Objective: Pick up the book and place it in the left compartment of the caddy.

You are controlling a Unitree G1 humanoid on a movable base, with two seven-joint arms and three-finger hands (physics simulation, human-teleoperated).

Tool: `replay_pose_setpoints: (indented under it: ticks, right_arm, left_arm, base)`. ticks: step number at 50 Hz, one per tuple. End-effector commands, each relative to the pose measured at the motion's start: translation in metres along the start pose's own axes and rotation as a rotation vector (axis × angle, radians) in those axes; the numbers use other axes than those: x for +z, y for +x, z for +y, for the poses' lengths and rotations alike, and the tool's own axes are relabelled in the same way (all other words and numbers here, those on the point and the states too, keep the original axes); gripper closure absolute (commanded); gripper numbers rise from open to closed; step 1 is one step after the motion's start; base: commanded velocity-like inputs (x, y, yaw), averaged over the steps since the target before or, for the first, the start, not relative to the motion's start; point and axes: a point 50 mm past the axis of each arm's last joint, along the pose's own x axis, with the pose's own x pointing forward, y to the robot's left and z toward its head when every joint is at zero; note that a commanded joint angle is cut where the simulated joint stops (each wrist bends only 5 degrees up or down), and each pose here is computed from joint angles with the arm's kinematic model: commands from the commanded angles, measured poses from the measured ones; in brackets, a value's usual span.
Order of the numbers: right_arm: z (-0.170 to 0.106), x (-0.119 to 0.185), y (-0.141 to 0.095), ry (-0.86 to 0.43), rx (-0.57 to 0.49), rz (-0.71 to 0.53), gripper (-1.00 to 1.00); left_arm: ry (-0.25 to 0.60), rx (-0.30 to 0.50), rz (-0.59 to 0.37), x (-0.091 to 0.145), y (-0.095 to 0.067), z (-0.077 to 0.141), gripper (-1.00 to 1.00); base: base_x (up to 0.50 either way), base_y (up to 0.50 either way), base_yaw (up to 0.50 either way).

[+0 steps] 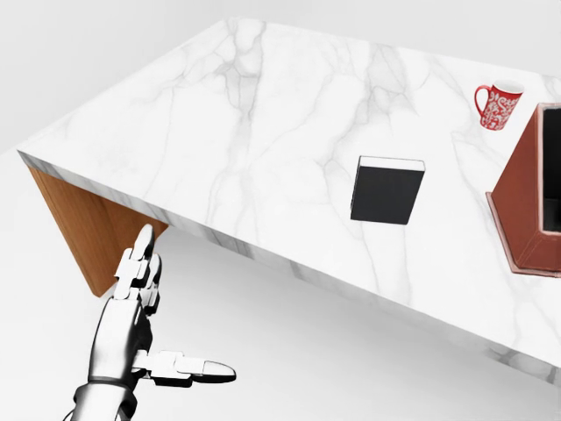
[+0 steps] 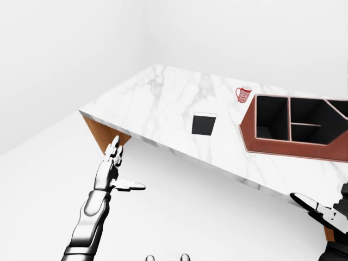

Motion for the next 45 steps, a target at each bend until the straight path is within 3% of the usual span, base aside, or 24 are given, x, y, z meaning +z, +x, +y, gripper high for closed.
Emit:
replay_pose_setpoints:
  ticks: [1,45]
  right_arm:
    - [-0.0005,0.0006,0.0004,0.003,-0.004,-0.003,-1.00]
    - [-0.0011,0.0025,0.0006,0.005,-0.008,-0.010,-1.00]
  left_arm:
    - [0.001,-0.001,-0.013,0.0030,-0.0008,-0.0004,-1.00]
    - [0.002,-0.003,0.000,0.0000,-0.0003,-0.0005,-1.00]
  base:
    - [0.12,-0.33,0.00]
    - [0.12,-0.33,0.00]
